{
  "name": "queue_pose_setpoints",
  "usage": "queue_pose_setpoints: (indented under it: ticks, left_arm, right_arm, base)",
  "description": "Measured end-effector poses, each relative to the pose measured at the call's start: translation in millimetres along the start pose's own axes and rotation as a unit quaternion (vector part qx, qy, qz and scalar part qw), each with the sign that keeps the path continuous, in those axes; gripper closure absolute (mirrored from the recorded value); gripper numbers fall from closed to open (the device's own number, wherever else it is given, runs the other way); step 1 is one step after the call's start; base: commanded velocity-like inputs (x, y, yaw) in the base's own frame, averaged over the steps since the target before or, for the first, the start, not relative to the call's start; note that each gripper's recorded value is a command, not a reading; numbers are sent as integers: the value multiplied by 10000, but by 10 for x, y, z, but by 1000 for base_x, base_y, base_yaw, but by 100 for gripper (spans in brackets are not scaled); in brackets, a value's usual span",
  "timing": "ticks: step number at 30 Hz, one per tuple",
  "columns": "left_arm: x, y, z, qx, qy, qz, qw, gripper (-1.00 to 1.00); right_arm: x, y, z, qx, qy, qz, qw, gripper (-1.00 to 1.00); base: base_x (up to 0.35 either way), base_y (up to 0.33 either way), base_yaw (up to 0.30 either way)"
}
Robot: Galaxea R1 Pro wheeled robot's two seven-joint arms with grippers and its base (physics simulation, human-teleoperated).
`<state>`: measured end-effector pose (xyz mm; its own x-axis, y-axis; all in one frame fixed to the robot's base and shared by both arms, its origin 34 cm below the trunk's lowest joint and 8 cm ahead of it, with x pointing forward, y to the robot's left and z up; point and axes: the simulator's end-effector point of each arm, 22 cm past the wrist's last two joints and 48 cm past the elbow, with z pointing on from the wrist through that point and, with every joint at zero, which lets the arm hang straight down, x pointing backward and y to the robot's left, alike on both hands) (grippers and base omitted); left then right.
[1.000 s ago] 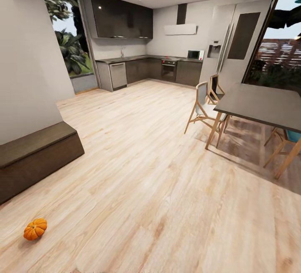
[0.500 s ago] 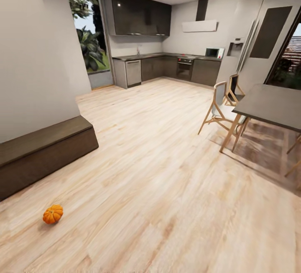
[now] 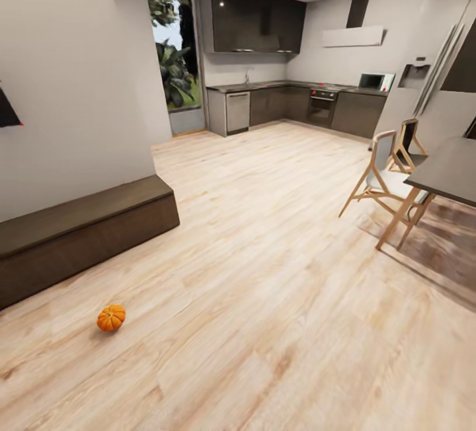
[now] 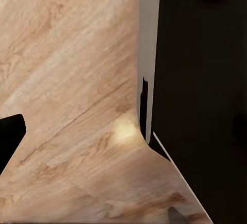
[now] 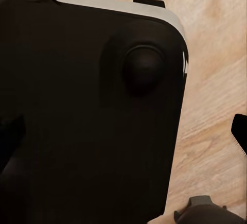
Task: Place each of the two pumpkins and all three candles from the living room inside a cabinet in the living room (use any cabinet), then make sure every cabinet is closed, and position the cauldron so it is next to a table in the living room.
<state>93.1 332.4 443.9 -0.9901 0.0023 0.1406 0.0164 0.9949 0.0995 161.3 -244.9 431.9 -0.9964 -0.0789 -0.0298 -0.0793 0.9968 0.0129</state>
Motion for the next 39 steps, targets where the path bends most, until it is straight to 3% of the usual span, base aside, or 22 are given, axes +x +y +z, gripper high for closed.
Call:
queue_pose_setpoints:
  ticks: [16,29,33,39]
  left_arm:
    - [49,0,1,0,64,7,10000,-100]
    - [-43,-21,3,14,-22,6,10000,-100]
    - [-174,-257,-3,163,-181,-25,9997,-100]
    - [-143,-467,-11,301,-156,-53,9994,-100]
  right_arm:
    - [53,-29,1,22,65,7,10000,-100]
    - [15,-9,2,8,-62,17,10000,-100]
    - [28,-10,2,8,-46,15,10000,-100]
    - [55,-23,2,15,-13,15,10000,-100]
  base:
    - [0,0,259]
    - [0,0,259]
    - [0,0,259]
    - [0,0,259]
